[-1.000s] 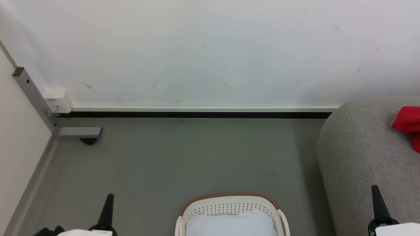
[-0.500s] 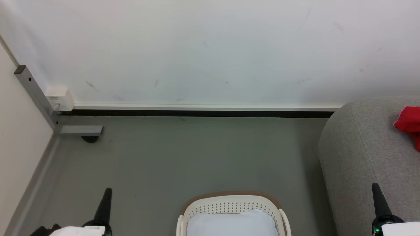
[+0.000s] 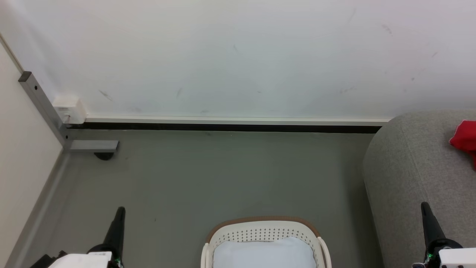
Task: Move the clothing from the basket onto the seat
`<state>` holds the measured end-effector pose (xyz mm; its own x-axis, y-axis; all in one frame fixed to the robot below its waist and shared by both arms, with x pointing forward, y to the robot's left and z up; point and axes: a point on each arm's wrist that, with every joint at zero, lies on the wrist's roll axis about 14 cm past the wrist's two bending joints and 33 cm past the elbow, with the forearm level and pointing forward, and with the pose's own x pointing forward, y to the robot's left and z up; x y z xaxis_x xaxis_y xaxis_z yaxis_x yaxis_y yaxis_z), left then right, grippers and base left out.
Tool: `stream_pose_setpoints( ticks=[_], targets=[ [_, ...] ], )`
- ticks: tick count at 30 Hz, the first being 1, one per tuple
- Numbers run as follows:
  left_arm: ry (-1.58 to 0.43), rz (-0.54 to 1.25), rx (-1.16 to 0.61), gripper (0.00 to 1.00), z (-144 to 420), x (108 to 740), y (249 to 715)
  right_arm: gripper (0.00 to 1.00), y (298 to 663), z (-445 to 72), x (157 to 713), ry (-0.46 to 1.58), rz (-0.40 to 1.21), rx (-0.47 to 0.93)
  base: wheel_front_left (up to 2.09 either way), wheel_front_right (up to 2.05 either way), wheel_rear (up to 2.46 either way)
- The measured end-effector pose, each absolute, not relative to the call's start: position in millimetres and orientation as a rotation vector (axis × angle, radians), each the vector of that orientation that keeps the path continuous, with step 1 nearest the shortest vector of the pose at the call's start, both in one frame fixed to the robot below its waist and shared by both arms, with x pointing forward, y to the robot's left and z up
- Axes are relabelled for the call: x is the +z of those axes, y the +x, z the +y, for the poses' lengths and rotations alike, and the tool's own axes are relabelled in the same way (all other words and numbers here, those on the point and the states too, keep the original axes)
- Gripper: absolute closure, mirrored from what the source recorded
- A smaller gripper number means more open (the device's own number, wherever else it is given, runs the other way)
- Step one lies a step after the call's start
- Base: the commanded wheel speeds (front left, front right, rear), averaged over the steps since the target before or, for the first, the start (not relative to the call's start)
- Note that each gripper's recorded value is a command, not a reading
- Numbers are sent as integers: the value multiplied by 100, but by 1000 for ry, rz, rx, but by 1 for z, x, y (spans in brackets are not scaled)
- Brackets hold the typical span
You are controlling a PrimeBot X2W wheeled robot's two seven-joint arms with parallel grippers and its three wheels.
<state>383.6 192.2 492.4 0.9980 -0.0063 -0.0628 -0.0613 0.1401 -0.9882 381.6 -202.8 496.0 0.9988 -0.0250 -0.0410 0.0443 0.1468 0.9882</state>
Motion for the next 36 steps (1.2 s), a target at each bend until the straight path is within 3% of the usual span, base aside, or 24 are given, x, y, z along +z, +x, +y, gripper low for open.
stream_pose_setpoints(
  ticks=[36],
  targets=[
    [-1571,8,7,100,199,504,388,100,387,-198,503,1579,11,-7,0,0,0]
  ],
)
